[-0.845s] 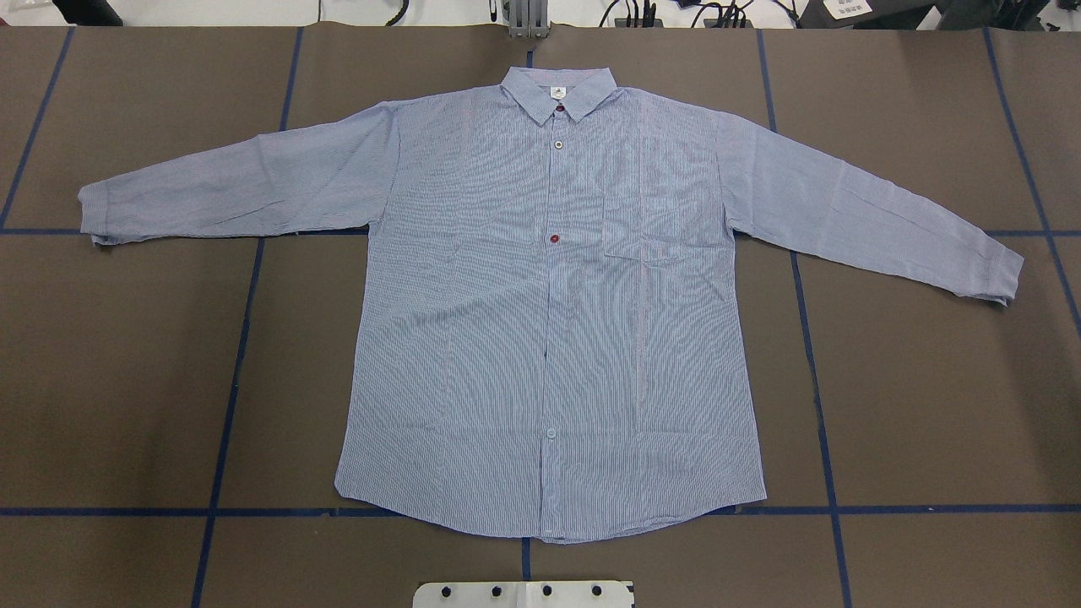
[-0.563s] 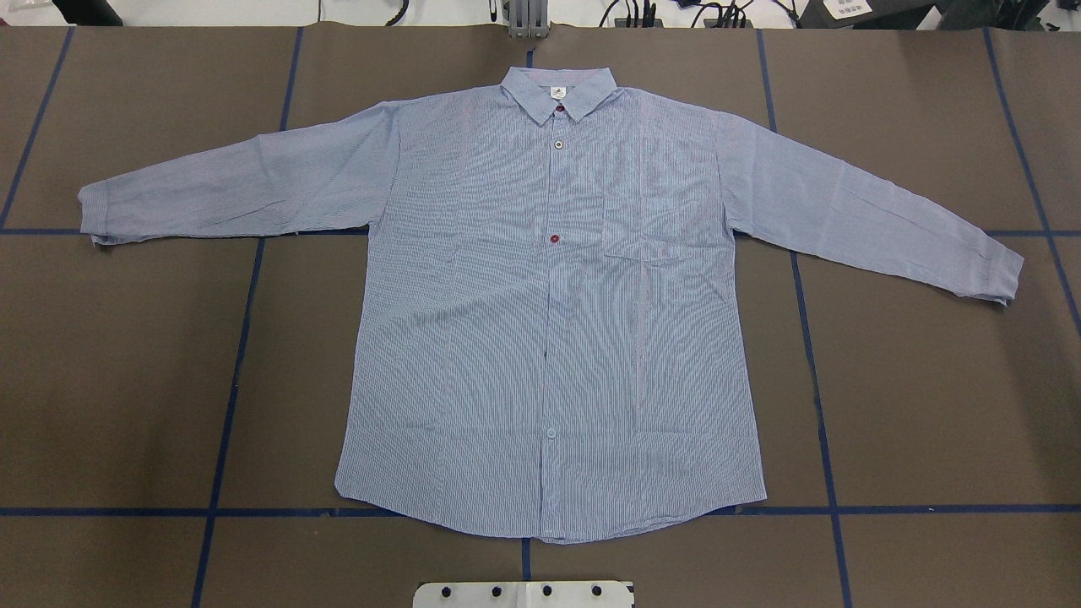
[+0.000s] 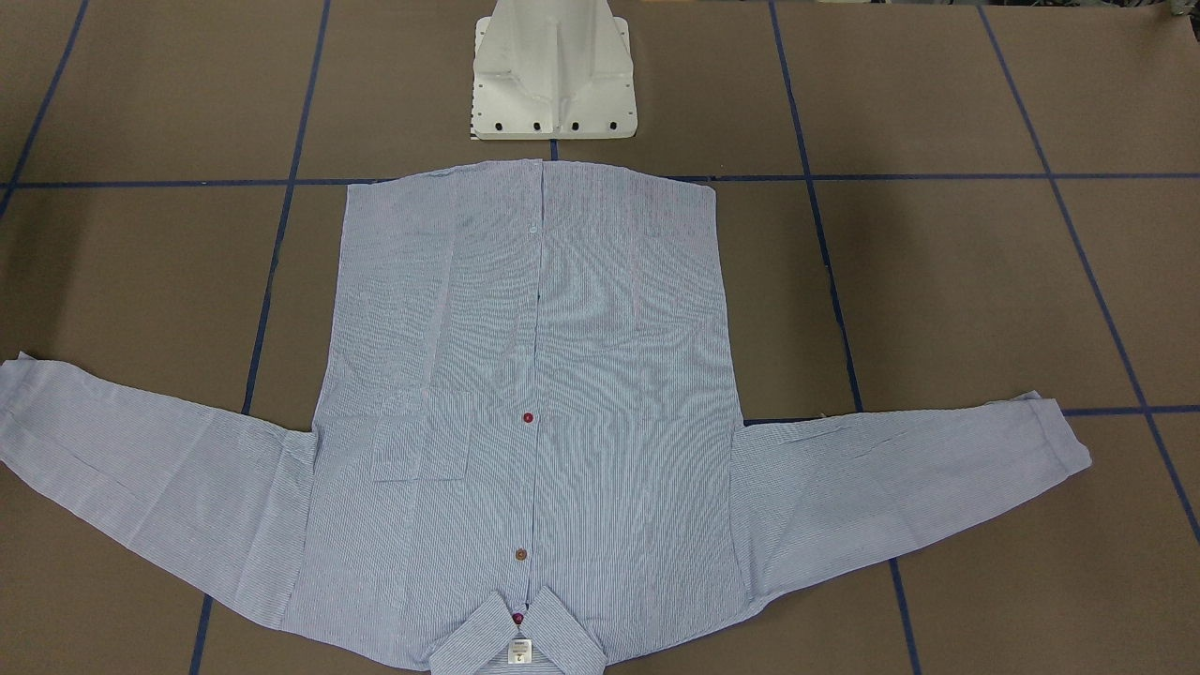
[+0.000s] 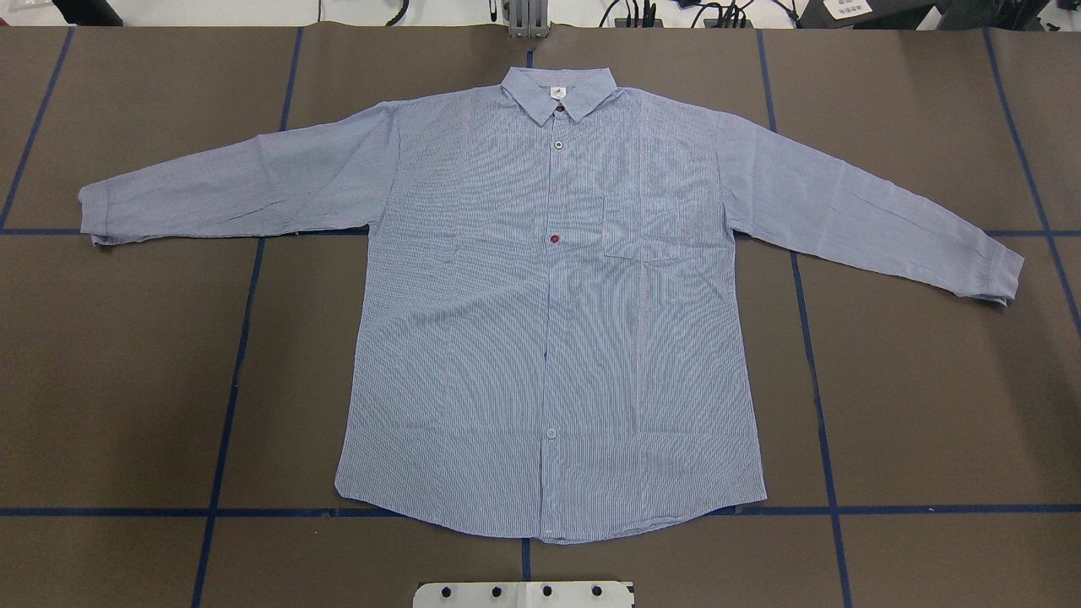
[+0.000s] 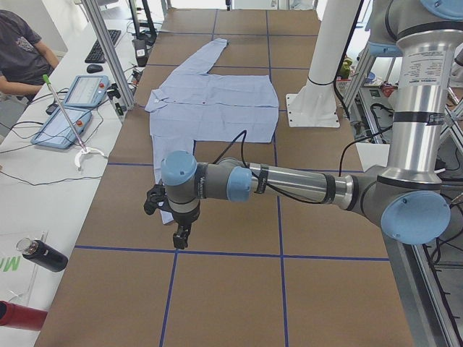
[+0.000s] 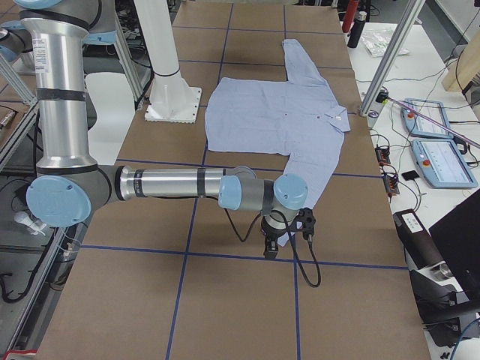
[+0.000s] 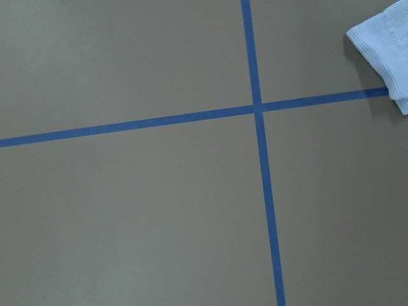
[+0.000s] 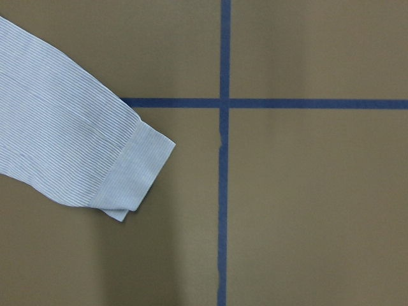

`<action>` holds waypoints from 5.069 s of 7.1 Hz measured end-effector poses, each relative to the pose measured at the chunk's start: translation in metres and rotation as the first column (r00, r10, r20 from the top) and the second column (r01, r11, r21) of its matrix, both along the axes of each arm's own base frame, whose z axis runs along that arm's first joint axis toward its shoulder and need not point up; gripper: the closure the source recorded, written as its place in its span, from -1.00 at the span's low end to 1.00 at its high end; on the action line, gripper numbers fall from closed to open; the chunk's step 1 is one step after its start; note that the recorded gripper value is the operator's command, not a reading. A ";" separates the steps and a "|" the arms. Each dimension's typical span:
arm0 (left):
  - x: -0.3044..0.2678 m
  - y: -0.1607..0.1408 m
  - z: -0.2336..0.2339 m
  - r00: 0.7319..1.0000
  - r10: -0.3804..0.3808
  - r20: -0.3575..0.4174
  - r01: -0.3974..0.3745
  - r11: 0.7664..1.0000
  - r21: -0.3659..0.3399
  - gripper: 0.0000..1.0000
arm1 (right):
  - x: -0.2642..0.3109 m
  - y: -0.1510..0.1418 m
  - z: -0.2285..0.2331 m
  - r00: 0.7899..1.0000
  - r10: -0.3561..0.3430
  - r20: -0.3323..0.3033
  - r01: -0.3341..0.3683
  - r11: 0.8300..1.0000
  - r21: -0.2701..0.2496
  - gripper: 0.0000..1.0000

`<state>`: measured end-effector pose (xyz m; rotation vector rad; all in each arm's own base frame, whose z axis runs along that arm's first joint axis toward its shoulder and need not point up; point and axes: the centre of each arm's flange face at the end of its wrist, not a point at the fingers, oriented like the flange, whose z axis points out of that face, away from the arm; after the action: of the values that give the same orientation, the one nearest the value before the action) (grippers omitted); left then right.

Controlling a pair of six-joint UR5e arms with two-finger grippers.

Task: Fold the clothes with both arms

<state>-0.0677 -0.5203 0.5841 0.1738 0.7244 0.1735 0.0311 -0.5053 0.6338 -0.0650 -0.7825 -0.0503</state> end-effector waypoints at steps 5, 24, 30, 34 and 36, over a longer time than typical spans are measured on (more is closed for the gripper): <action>0.021 0.007 0.043 0.999 -0.009 -0.036 0.017 0.975 0.221 -1.00 | -0.123 -0.046 -0.011 0.996 -0.041 0.082 0.030 0.990 0.138 -1.00; 0.040 0.012 0.040 0.990 -0.007 -0.139 0.037 0.975 0.217 -1.00 | -0.161 -0.037 0.045 0.997 -0.061 0.052 0.051 0.983 0.174 1.00; 0.040 0.012 0.040 0.989 -0.002 -0.148 0.034 0.976 0.214 -1.00 | -0.140 -0.049 -0.065 0.989 -0.048 0.142 -0.005 0.937 0.350 1.00; 0.040 0.012 0.038 0.989 0.000 -0.151 0.033 0.976 0.217 -1.00 | -0.155 -0.090 -0.257 0.954 -0.140 0.266 -0.033 0.831 0.556 1.00; 0.040 0.013 0.038 0.988 -0.001 -0.151 0.034 0.976 0.215 -1.00 | -0.172 -0.123 -0.364 0.933 -0.187 0.308 -0.030 0.812 0.583 1.00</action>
<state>-0.0278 -0.5068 0.6225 0.4058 0.8536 0.2245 -0.1411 -0.6287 0.2694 0.5124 -1.0979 -0.3925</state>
